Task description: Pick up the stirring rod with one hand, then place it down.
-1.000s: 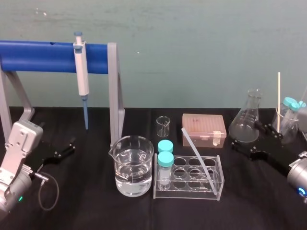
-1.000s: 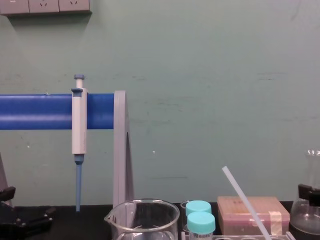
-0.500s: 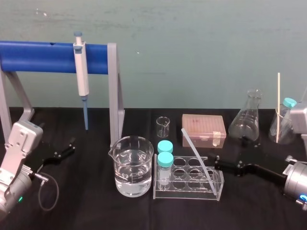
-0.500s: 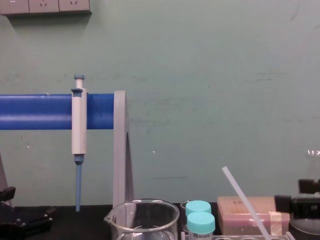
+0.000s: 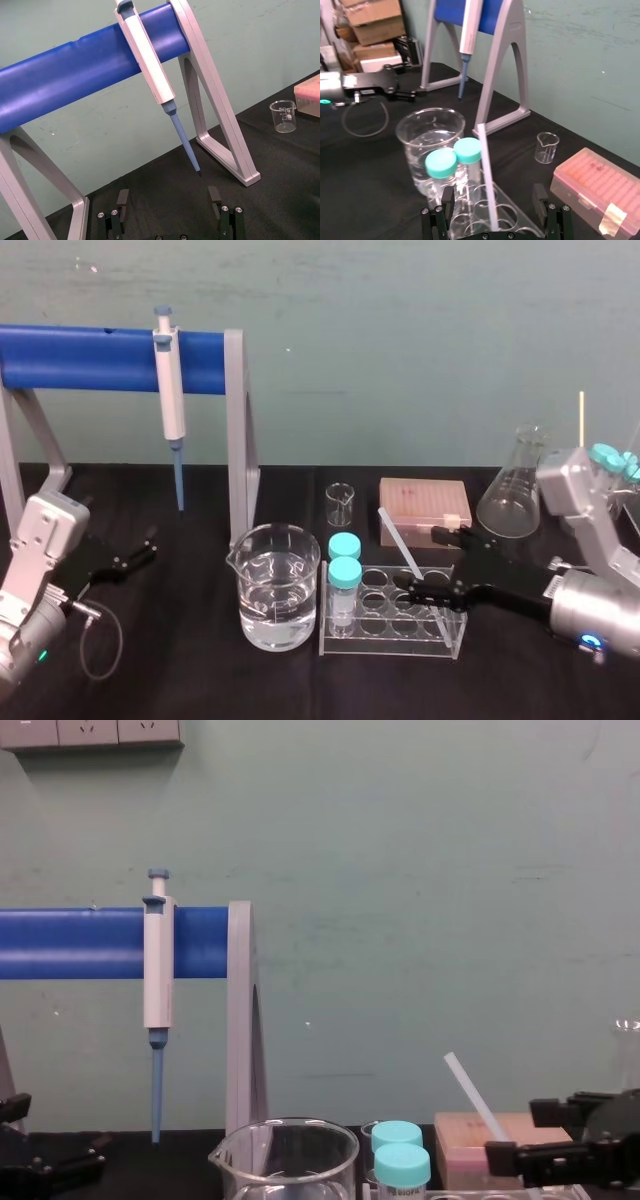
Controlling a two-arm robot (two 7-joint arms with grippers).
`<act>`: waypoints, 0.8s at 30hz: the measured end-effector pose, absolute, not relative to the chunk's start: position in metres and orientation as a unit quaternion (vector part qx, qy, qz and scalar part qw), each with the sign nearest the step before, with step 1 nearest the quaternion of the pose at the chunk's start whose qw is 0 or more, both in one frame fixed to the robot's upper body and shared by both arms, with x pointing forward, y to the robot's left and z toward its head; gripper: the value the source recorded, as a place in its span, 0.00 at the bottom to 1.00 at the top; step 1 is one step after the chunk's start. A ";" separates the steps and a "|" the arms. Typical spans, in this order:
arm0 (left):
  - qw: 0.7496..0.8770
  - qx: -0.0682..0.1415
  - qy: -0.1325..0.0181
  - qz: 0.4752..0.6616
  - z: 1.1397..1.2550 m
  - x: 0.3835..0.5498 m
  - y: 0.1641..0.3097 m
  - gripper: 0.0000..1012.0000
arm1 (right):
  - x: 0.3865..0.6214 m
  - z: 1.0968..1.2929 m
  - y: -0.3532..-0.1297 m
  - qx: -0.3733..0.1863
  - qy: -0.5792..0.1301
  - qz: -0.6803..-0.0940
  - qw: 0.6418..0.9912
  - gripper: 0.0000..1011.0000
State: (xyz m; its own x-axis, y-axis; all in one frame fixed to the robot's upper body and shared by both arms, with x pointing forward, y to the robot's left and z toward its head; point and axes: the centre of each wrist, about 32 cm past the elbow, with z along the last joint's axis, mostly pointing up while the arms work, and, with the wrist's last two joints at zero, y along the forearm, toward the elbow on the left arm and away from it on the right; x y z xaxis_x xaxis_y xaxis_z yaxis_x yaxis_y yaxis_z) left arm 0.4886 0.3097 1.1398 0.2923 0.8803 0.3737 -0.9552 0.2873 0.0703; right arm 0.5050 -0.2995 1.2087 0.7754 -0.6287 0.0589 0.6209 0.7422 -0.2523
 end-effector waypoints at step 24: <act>0.791 0.141 -0.132 0.580 1.140 0.489 0.310 0.99 | 0.527 1.203 -0.280 -0.132 0.006 -0.348 0.928 0.99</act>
